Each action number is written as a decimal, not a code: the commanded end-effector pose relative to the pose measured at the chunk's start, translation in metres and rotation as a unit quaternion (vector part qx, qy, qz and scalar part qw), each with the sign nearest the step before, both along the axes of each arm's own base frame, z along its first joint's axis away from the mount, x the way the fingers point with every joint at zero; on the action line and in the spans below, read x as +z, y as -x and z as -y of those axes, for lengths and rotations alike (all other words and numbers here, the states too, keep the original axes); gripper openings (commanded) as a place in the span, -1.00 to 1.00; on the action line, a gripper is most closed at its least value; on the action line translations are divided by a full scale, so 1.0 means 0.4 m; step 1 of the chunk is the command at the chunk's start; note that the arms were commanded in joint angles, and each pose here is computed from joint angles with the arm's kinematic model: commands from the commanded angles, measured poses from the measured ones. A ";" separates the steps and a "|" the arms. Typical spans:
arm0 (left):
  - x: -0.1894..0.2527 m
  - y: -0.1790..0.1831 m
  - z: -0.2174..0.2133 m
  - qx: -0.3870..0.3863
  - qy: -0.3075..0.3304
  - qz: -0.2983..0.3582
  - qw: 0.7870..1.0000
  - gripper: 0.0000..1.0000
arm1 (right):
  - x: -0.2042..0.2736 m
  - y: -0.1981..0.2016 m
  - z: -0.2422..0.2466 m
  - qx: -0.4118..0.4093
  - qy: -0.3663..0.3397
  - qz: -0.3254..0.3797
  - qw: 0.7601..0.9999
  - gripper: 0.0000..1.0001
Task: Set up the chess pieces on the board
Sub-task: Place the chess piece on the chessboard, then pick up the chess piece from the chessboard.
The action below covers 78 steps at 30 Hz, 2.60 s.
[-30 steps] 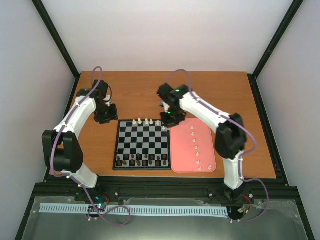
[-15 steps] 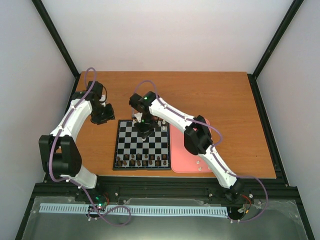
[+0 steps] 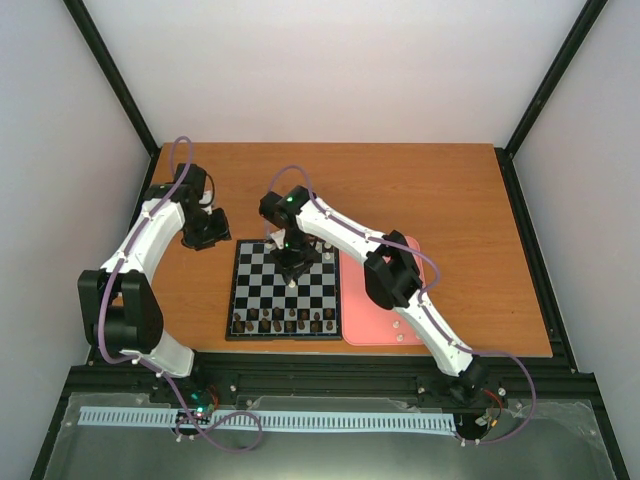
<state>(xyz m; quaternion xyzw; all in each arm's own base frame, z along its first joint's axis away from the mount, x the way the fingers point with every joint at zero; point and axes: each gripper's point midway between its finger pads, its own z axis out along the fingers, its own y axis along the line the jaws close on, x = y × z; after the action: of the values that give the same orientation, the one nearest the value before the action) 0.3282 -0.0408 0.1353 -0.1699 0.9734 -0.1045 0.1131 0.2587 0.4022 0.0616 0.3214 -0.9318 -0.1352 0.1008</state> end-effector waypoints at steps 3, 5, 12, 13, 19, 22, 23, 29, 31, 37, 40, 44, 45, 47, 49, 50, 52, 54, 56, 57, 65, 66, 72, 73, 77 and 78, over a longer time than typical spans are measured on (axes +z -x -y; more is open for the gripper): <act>0.033 -0.018 0.003 -0.008 0.006 0.026 1.000 -0.09 | 0.029 -0.006 -0.007 0.008 -0.009 0.019 1.000 -0.32; 0.037 -0.018 0.006 -0.010 0.009 0.027 1.000 -0.09 | 0.065 -0.017 -0.005 0.005 -0.016 0.039 0.999 -0.29; 0.087 -0.010 0.043 -0.042 0.044 0.054 0.997 0.31 | 0.237 -0.039 0.057 -0.028 -0.042 0.097 0.994 -0.09; 0.097 -0.007 0.053 -0.050 0.048 0.058 0.996 0.28 | 0.258 -0.040 0.076 -0.038 -0.046 0.102 0.993 -0.07; 0.098 0.074 0.206 -0.159 0.030 0.023 0.987 0.20 | 0.268 -0.025 0.274 -0.134 -0.022 0.117 0.984 0.04; 0.059 0.139 0.302 -0.208 0.028 -0.008 0.978 0.21 | 0.225 -0.004 0.416 -0.192 0.016 0.121 0.974 0.05; 0.044 0.157 0.327 -0.220 0.029 -0.017 0.975 0.20 | 0.222 0.009 0.461 -0.210 0.020 0.125 0.970 0.06; -0.033 0.218 0.408 -0.257 0.023 -0.055 0.965 0.16 | 0.133 0.094 0.614 -0.280 0.049 0.081 0.955 0.06; -0.060 0.226 0.416 -0.260 0.019 -0.068 0.963 0.10 | 0.115 0.116 0.629 -0.286 0.053 0.071 0.954 0.06; -0.116 0.237 0.444 -0.273 0.012 -0.090 0.958 -0.01 | 0.113 0.133 0.681 -0.318 0.060 0.078 0.943 0.06; -0.138 0.227 0.453 -0.273 0.009 -0.091 0.958 0.00 | 0.110 0.137 0.694 -0.326 0.056 0.077 0.941 0.06; -0.165 0.209 0.458 -0.270 0.003 -0.092 0.959 -0.03 | 0.103 0.142 0.697 -0.327 0.054 0.071 0.941 0.06; -0.168 0.204 0.459 -0.270 0.000 -0.090 0.959 -0.07 | 0.104 0.141 0.696 -0.327 0.053 0.071 0.941 0.06; -0.176 0.196 0.456 -0.267 -0.008 -0.089 0.960 -0.17 | 0.104 0.140 0.696 -0.326 0.052 0.072 0.941 0.06; -0.182 0.188 0.456 -0.265 -0.014 -0.086 0.960 -0.19 | 0.104 0.140 0.697 -0.325 0.053 0.071 0.941 0.06; -0.185 0.185 0.456 -0.264 -0.015 -0.086 0.961 -0.20 | 0.104 0.141 0.698 -0.324 0.053 0.071 0.942 0.06; -0.190 0.181 0.458 -0.260 -0.016 -0.085 0.962 -0.23 | 0.105 0.141 0.700 -0.325 0.053 0.073 0.941 0.06; -0.195 0.177 0.461 -0.259 -0.016 -0.085 0.962 -0.25 | 0.106 0.141 0.701 -0.324 0.053 0.074 0.942 0.06; -0.200 0.173 0.462 -0.258 -0.018 -0.086 0.962 -0.29 | 0.105 0.141 0.702 -0.323 0.054 0.073 0.942 0.06; -0.202 0.171 0.462 -0.258 -0.018 -0.086 0.962 -0.33 | 0.105 0.141 0.701 -0.322 0.054 0.072 0.943 0.06; -0.214 0.164 0.465 -0.254 -0.022 -0.089 0.963 -0.61 | 0.099 0.139 0.697 -0.316 0.051 0.068 0.945 0.06; -0.216 0.163 0.465 -0.254 -0.022 -0.089 0.963 -0.65 | 0.098 0.138 0.697 -0.316 0.051 0.068 0.945 0.06; -0.209 0.160 0.465 -0.254 -0.023 -0.086 0.963 -0.92 | 0.092 0.135 0.692 -0.310 0.049 0.066 0.947 0.06; -0.207 0.160 0.465 -0.254 -0.023 -0.085 0.963 -0.96 | 0.092 0.134 0.692 -0.308 0.049 0.066 0.948 0.06; -0.191 0.156 0.466 -0.255 -0.024 -0.083 0.963 -0.98 | 0.092 0.131 0.689 -0.304 0.048 0.066 0.949 0.06; -0.185 0.156 0.464 -0.256 -0.027 -0.082 0.963 -0.99 | 0.091 0.131 0.690 -0.303 0.048 0.066 0.949 0.06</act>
<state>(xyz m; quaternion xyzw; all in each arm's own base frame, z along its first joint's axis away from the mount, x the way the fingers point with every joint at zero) 0.2558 -0.2180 0.0455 0.0739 0.9935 -0.0846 -0.0153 0.2027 0.1261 0.0989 0.0220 -0.9957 -0.0897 0.0110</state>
